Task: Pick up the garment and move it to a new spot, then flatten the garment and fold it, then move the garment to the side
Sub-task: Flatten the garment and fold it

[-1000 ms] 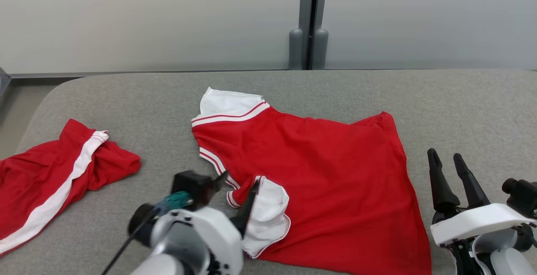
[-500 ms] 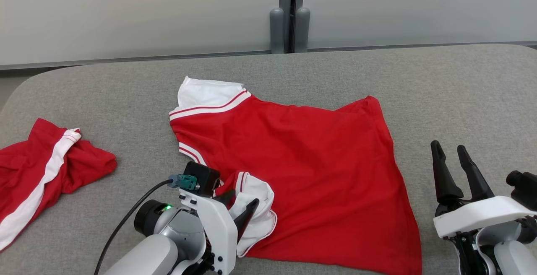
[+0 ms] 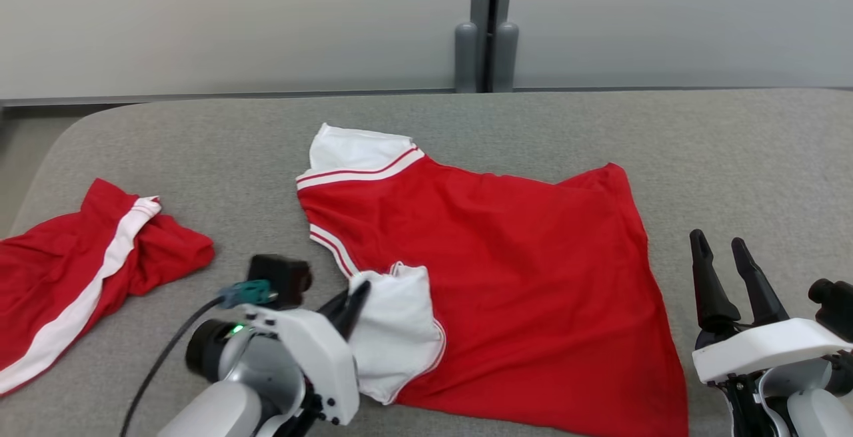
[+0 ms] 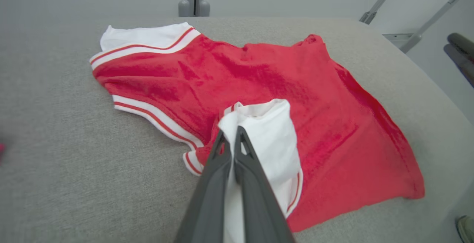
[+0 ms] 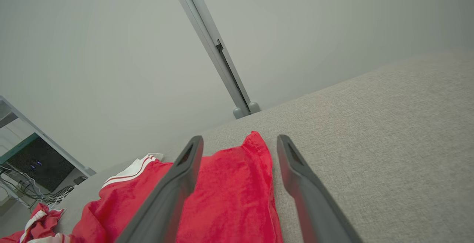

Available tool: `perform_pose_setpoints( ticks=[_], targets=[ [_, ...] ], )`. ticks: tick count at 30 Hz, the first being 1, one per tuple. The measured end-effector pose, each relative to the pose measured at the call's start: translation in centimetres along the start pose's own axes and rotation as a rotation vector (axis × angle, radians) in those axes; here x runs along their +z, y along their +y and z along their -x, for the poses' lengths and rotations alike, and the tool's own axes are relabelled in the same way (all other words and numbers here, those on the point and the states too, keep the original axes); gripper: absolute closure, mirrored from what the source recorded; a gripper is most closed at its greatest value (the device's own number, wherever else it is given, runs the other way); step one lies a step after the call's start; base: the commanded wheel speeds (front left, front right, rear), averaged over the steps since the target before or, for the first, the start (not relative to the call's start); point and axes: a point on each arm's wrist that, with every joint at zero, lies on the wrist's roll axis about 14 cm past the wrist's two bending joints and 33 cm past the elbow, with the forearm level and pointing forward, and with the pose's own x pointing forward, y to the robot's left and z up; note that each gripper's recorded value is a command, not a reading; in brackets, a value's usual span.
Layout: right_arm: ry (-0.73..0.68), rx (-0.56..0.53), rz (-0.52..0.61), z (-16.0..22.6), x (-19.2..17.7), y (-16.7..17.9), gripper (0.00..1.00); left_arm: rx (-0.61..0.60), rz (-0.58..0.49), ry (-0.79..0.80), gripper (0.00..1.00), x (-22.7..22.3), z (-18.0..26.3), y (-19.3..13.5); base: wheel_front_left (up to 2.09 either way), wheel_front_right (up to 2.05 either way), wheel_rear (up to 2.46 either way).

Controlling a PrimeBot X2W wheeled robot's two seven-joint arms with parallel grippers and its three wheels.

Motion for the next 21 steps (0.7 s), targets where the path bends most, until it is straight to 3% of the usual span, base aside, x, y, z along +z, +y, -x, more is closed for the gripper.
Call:
perform_pose_setpoints(
  ticks=[5, 13, 21],
  targets=[
    [0.012, 0.036, -0.001, -0.6, -0.5, 1.2, 0.00, 0.172, 0.154, -0.093, 1.00, -0.7, 3.1, 3.7, 0.00, 0.00, 0.00],
    [0.046, 0.091, 0.001, -1.7, -1.6, 3.0, 0.00, 0.383, 0.318, -0.069, 1.00, -5.4, 6.5, 7.9, 0.00, 0.00, 0.00],
    [0.067, 0.126, 0.004, -2.5, -2.3, 4.1, 0.00, 0.529, 0.398, -0.050, 1.00, -8.5, 8.6, 10.7, 0.00, 0.00, 0.00]
  ],
)
